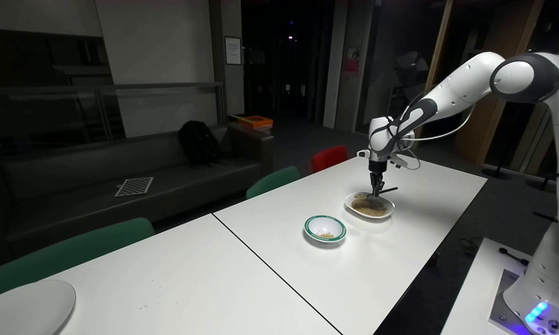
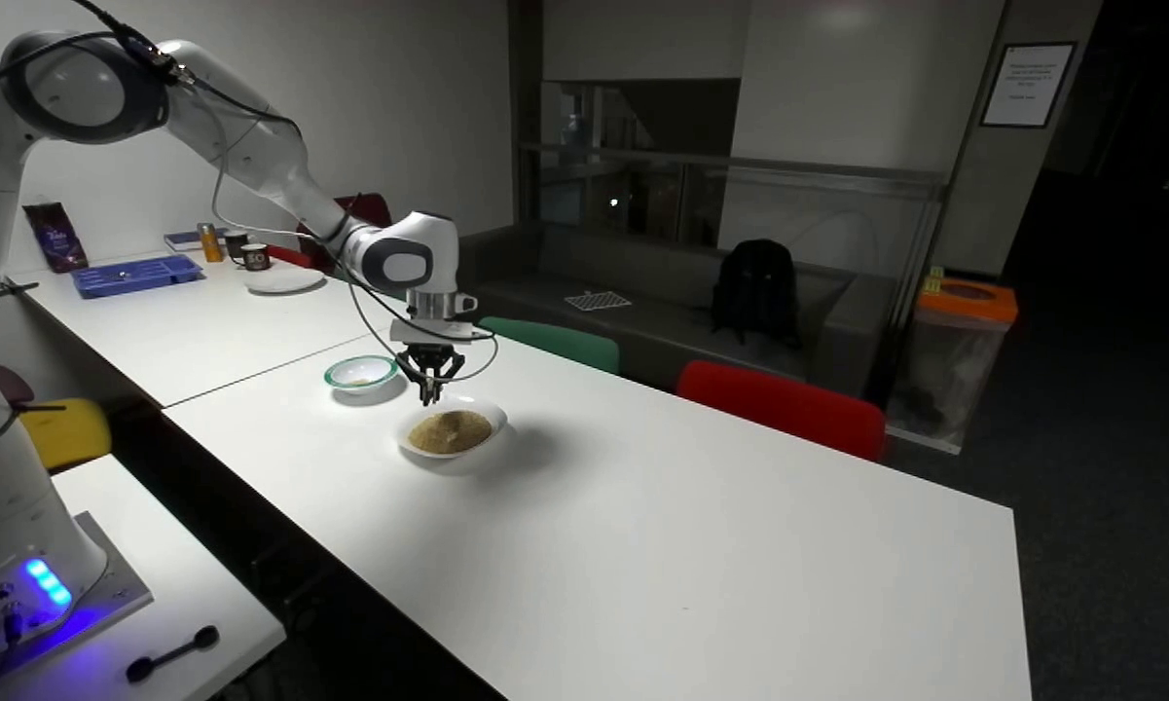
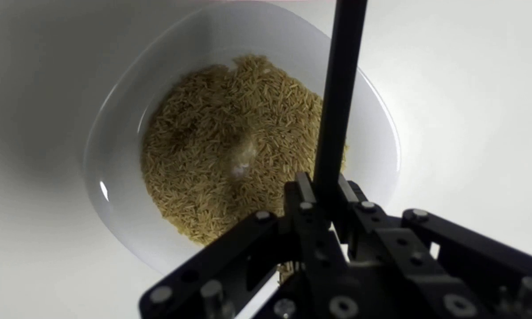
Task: Scoop some contents from the white plate using the spoon and put it in the bowl.
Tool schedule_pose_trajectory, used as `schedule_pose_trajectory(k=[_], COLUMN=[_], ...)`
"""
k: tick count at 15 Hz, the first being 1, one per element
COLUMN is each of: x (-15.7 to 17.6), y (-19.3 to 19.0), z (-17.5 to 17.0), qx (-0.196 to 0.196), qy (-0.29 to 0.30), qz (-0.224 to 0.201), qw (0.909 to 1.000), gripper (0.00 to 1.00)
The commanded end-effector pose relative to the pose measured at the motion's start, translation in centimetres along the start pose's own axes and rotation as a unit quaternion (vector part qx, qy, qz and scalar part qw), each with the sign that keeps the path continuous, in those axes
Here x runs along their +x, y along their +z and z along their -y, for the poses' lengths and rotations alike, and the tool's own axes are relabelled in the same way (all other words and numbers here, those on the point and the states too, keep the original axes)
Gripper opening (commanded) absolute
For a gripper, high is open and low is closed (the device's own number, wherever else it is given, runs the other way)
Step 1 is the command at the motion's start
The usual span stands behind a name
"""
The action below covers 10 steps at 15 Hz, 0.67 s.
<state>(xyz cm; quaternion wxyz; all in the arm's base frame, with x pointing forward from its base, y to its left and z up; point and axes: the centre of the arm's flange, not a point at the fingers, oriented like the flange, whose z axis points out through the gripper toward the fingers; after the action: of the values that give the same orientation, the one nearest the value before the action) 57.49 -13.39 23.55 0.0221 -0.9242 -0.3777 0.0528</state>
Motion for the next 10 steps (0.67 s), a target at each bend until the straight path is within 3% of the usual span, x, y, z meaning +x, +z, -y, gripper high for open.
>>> schedule_pose_trajectory(k=[1,10], x=[0.8,5.3], y=[-1.5,-2.0], z=[4.2,8.5], qx=[-0.007,-0.02], qy=[-0.012,-0.055], qz=[0.022,0.049], qw=[0.9997,0.9971], gripper=[0.03,0.03])
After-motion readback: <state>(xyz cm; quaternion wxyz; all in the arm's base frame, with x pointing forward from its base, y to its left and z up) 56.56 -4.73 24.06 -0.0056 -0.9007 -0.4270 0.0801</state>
